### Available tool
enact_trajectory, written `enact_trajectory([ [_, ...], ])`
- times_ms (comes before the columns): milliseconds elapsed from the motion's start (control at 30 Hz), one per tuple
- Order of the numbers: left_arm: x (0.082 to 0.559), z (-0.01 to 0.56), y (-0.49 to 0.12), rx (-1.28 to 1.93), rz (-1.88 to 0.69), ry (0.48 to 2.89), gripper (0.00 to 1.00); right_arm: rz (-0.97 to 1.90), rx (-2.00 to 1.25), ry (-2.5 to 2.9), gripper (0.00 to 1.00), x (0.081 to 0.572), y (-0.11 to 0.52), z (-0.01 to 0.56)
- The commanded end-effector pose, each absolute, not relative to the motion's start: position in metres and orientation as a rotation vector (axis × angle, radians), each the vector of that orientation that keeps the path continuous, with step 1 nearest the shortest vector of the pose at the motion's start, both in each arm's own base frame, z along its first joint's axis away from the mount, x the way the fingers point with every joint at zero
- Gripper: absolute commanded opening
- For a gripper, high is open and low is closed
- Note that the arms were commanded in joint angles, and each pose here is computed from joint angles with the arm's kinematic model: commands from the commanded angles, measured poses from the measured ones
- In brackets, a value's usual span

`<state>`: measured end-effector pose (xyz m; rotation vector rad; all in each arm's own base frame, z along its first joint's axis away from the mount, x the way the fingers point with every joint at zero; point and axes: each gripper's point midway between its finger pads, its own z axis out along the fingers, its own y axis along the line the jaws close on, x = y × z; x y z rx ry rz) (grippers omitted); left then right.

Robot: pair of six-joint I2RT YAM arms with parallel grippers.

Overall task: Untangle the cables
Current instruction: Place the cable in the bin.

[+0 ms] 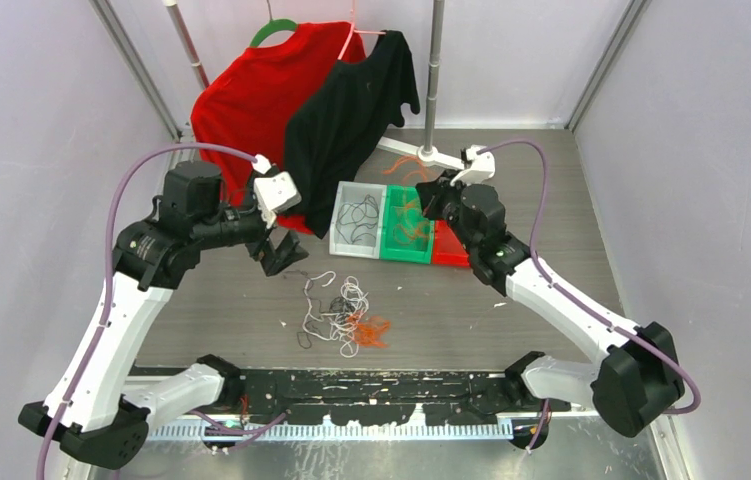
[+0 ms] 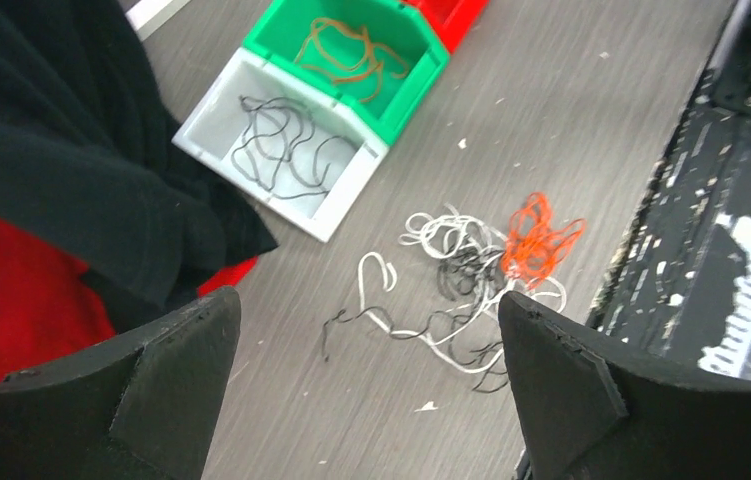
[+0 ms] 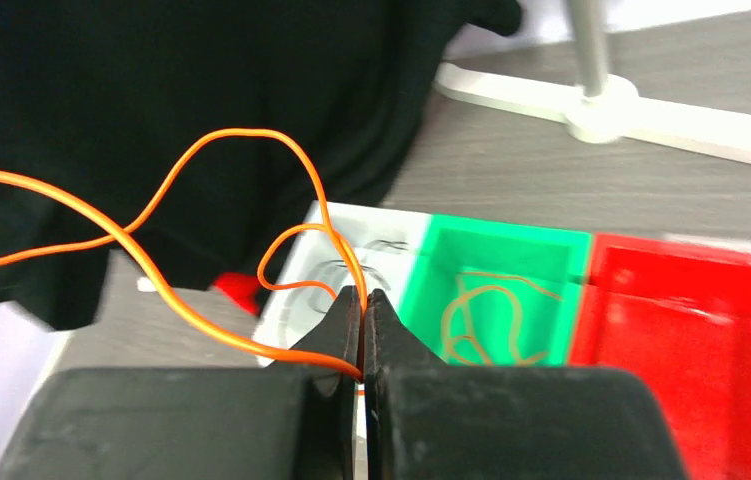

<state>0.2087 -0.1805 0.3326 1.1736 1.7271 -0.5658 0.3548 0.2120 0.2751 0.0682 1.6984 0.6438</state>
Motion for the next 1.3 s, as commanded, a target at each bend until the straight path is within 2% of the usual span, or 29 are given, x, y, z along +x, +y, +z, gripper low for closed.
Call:
enact_trajectory([
  [0,0.222,0.335,-0.159,1.177,-0.372,1.733,1.0,0.49,0.139,1.721,0.01,0.375,0.179,0.255],
  [367,0.225,0.34,-0.142,1.159,-0.239,1.699,1.0,0.31,0.369,1.962,0.01,0.409,0.169,0.188],
  [667,0.224,0.344,-0.14,1.148,-0.225,1.673,1.0,0.295,0.427,1.949,0.01,0.411,0.194,0.174],
  [1033,0.223,0.346,-0.14,1.149,-0.224,1.653,0.99,0.129,0.501,1.964,0.02,0.405,0.173,0.134],
  [1200,0.225,0.345,-0.142,1.154,-0.229,1.649,0.99,0.153,0.466,1.987,0.25,0.395,0.172,0.132],
  [1267,0.225,0.346,-0.143,1.153,-0.231,1.648,0.99,0.163,0.431,2.01,0.39,0.39,0.174,0.132],
])
